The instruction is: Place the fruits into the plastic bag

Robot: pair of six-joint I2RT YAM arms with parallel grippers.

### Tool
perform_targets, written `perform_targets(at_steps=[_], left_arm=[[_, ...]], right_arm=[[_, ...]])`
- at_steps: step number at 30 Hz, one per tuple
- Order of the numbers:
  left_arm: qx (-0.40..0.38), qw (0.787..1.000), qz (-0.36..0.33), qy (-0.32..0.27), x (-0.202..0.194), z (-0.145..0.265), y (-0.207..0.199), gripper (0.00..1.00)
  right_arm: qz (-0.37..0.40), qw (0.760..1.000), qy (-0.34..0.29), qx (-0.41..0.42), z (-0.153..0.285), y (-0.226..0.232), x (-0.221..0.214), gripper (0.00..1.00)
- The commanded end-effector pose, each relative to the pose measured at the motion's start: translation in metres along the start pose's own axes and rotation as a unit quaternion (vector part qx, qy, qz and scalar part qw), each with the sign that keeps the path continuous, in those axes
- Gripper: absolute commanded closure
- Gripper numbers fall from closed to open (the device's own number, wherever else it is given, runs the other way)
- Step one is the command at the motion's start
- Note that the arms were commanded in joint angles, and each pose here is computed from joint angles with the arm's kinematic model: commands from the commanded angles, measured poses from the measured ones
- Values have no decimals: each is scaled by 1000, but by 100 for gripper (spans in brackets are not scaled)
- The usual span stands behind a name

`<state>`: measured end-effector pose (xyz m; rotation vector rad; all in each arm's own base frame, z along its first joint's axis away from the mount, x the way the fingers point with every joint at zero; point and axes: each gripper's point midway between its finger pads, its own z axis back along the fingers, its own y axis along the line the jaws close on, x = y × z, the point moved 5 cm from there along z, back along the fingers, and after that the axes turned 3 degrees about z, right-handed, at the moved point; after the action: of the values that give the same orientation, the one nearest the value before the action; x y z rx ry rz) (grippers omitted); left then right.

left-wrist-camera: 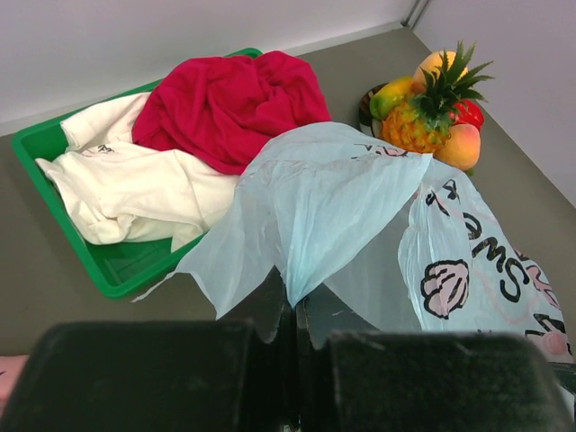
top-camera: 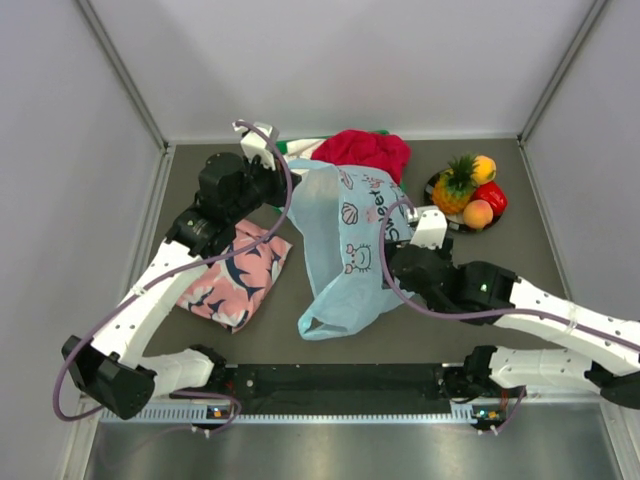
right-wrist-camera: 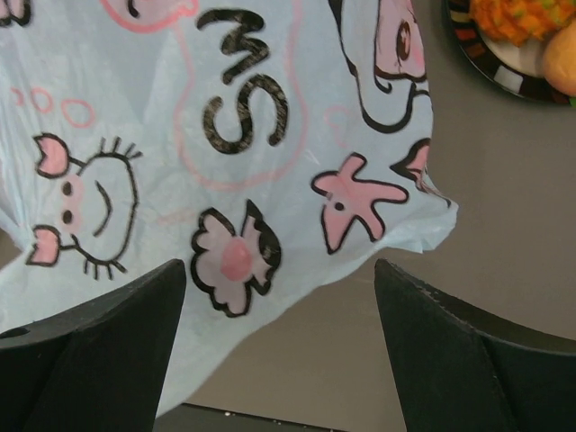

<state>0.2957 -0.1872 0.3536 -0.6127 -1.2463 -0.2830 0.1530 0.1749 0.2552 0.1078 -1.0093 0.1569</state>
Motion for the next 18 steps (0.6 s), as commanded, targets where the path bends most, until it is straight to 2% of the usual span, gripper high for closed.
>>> perform_targets(at_steps=[1,6,8,11,14,15,17,18], left_arm=[[-3,1000,-9,-16,6,-2,-2,100],[-24,1000,-12,-14,6,-1,-8,100],[-23,999,-15,-16,7,0,-8,100],[-21,999,-18,-22,9,2,-8,100],[-23,999,-20,-25,11,5,-9,100],[-24,999,-24,-26,11,6,-9,100],[-25,999,-32,-27,12,12,-10,100],[-21,998,-42,-29,13,16,-8,100]], right_arm=[[-20,1000,-1,-10,1,-10,-11,15],[-99,988,1,121,-13,19,-4,25],[-98,988,11,119,-22,20,-13,26],[-93,990,15,108,-28,20,-15,35],[-98,989,7,113,-33,21,-14,51],[-101,988,4,120,-32,22,-12,60],[-101,988,-4,119,-35,18,-7,69],[-101,987,-2,121,-35,16,-5,78]])
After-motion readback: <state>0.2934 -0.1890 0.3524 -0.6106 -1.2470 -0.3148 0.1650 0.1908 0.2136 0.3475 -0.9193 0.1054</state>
